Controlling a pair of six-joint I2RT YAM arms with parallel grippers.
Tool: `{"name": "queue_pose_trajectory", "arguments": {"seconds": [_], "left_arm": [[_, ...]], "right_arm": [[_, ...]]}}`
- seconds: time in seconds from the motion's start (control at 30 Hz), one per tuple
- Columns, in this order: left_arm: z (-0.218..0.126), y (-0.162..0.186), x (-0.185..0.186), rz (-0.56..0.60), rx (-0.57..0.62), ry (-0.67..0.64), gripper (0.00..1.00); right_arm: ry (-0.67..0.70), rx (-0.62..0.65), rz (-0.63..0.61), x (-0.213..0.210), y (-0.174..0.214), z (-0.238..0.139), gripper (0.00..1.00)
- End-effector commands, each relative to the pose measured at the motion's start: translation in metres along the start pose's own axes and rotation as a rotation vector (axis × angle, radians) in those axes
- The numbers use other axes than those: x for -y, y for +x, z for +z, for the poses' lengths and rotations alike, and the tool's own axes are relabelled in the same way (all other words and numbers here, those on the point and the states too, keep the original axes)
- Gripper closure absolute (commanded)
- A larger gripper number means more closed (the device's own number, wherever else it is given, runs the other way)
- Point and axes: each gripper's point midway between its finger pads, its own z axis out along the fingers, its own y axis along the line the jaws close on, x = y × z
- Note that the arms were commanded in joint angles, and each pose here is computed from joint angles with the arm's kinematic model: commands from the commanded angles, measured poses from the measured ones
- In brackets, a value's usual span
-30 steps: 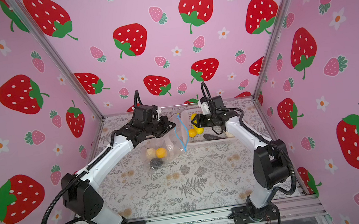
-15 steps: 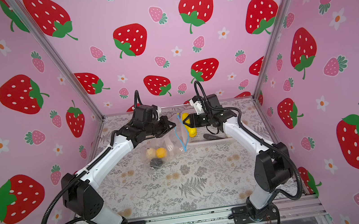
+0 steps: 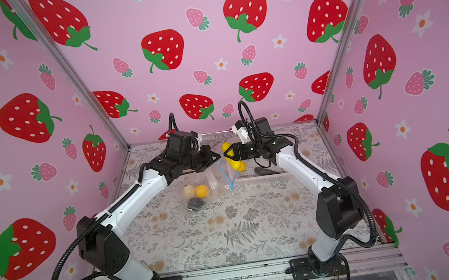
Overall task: Place the food in the zip-top bag and seal the zipper
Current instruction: 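Lift the yellow squash and carry it to the bag mouth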
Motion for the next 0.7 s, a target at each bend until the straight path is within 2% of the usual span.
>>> {"name": "queue_pose_trajectory", "arguments": {"seconds": [0.0, 0.67], "left_arm": [[-0.004, -0.005, 0.014, 0.013, 0.014, 0.032, 1.00], [-0.006, -0.003, 0.015, 0.017, 0.014, 0.039, 1.00]], "right_arm": [[-0.013, -0.004, -0.008, -0.003, -0.004, 0.005, 0.52], [0.020, -0.041, 0.015, 0.010, 0.004, 0.019, 0.51]]}}
